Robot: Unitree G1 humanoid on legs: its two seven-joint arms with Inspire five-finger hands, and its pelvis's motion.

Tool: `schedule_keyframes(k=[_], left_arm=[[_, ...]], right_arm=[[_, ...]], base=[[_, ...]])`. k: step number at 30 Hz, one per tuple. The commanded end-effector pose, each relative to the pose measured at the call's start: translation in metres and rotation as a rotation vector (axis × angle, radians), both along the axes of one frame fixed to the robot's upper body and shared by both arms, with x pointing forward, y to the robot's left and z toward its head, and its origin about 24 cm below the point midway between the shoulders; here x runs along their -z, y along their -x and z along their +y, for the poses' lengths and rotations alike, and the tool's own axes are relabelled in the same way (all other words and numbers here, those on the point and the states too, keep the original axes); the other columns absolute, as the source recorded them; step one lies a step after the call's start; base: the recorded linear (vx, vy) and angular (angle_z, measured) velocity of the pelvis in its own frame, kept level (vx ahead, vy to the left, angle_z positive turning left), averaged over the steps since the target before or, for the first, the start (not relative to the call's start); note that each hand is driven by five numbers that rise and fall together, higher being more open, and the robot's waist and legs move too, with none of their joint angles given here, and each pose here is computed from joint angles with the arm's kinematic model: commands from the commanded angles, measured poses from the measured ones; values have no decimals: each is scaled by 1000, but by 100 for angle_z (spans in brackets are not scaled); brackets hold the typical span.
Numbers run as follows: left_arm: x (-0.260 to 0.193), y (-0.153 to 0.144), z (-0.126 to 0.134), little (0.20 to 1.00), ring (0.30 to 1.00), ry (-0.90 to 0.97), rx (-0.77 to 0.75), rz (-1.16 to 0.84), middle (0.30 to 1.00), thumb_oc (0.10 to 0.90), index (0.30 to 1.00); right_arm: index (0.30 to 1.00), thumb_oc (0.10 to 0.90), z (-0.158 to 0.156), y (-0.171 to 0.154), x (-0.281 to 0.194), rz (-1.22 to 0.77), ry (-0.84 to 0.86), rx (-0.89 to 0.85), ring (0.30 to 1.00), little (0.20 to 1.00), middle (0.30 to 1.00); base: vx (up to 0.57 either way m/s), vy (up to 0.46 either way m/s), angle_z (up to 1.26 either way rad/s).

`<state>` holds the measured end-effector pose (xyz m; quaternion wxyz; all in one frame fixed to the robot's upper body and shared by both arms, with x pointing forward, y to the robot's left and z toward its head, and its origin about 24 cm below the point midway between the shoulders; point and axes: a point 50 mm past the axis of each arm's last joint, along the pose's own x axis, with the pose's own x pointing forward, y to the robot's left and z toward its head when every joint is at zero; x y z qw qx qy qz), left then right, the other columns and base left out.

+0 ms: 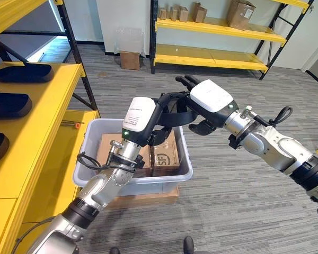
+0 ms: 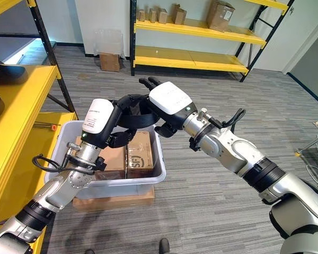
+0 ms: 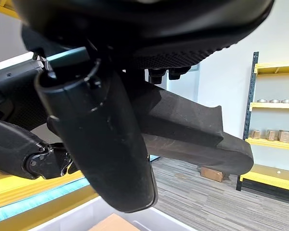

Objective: Move parts from the plastic box to the shelf.

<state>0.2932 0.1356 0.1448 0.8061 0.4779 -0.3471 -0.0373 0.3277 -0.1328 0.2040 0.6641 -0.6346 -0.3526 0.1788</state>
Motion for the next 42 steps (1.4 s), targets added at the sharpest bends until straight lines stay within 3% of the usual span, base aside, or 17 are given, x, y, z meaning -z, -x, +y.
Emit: schedule_keyframes(k=[1, 11, 19, 26, 34, 42], left_arm=[[6, -3, -15, 300, 300, -94, 83, 22, 300, 400, 300], [8, -2, -2, 300, 300, -107, 40, 29, 300, 400, 300], [10, 2, 17, 300, 300, -114, -10, 34, 300, 400, 300], [14, 5, 25, 300, 300, -93, -31, 58, 300, 400, 300], [15, 7, 31, 300, 300, -88, -52, 69, 300, 400, 300], [-9, 20, 48, 300, 300, -109, -52, -14, 300, 400, 300]], right_arm=[[1000, 900, 9, 18, -135, -451, -360, -113, 1000, 1000, 1000], [1000, 900, -16, 31, -156, -573, -331, -62, 1000, 1000, 1000], [1000, 900, -52, 47, -176, -683, -198, 54, 1000, 1000, 1000], [1000, 900, -79, 53, -182, -728, -205, 147, 1000, 1000, 1000], [1000, 900, -100, 57, -165, -717, -233, 212, 1000, 1000, 1000], [1000, 900, -144, 67, -120, -645, -412, 362, 1000, 1000, 1000]], base=[[0, 0, 0], [0, 0, 0], [1, 2, -1], [5, 2, -2], [6, 4, -4], [2, 2, -2]])
